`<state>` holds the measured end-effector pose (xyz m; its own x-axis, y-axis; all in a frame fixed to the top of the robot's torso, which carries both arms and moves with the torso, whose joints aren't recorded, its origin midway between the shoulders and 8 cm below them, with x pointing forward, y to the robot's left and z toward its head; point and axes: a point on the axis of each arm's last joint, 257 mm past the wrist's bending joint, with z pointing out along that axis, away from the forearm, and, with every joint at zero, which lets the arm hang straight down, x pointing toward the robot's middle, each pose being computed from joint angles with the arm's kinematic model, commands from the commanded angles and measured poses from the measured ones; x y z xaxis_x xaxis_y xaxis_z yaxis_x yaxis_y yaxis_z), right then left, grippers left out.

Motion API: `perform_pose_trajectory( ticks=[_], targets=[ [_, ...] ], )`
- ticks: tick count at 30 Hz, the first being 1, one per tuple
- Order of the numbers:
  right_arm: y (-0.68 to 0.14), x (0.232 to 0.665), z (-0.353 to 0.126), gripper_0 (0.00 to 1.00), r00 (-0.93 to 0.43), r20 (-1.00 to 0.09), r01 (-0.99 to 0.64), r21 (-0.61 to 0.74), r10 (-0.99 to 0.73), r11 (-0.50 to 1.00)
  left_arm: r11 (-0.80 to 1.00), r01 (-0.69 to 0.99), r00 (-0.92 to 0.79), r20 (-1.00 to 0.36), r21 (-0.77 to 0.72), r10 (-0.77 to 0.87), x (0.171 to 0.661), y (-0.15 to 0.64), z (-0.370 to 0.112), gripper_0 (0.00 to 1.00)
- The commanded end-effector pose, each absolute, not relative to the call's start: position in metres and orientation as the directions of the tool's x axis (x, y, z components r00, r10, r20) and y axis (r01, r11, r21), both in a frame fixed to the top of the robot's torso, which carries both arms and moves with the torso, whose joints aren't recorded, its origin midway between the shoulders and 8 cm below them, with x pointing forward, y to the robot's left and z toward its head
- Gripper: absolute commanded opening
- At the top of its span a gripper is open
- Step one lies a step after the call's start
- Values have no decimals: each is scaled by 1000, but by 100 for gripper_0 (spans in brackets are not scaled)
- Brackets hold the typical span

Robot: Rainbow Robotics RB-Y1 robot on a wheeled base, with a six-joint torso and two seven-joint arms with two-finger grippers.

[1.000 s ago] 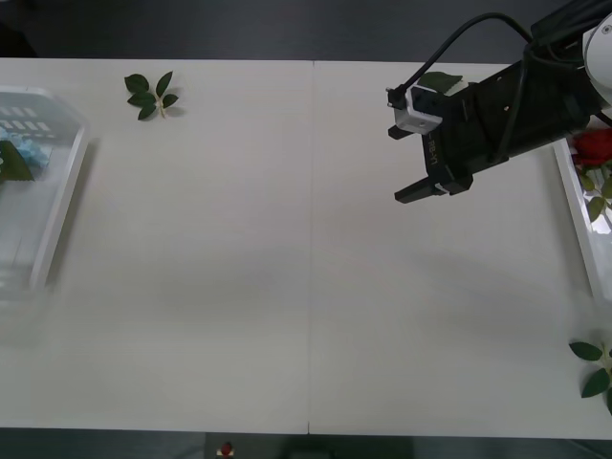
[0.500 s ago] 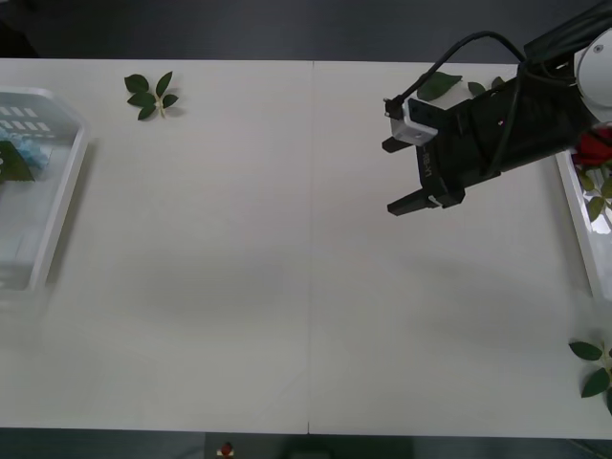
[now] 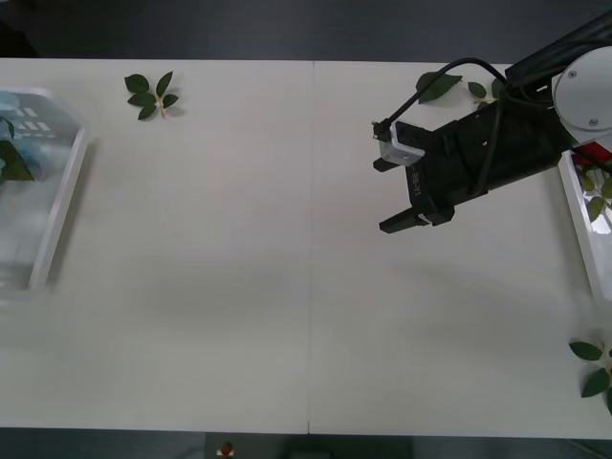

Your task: Put the red flowers into the right box and the blue flowers into the left box

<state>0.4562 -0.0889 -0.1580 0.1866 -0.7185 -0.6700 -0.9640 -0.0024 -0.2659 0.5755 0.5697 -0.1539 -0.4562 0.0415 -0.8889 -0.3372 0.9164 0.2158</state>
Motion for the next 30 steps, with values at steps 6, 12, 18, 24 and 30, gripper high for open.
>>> perform_pose_trajectory(
  ticks=[6,12,18,24,30],
  targets=[
    [-96,464,-143,93,242,-645,-944,-328,-725,-24,946,-312,-404,-914,91,-45,583,555,-141,60],
    [-96,464,-143,93,242,-645,-944,-328,-725,-24,971,-239,-444,-890,0,-109,571,519,-128,80],
    [-96,464,-143,93,242,-645,-944,-328,-725,-24,987,-153,-509,-852,-48,-121,540,478,-90,86],
    [-96,464,-143,100,242,-645,-944,-328,-725,-24,998,-4,-522,-851,-55,-49,517,416,-67,88],
    [-96,464,-143,100,242,-645,-944,-328,-725,-24,975,209,-468,-883,-71,36,507,327,-86,88]
  ],
)
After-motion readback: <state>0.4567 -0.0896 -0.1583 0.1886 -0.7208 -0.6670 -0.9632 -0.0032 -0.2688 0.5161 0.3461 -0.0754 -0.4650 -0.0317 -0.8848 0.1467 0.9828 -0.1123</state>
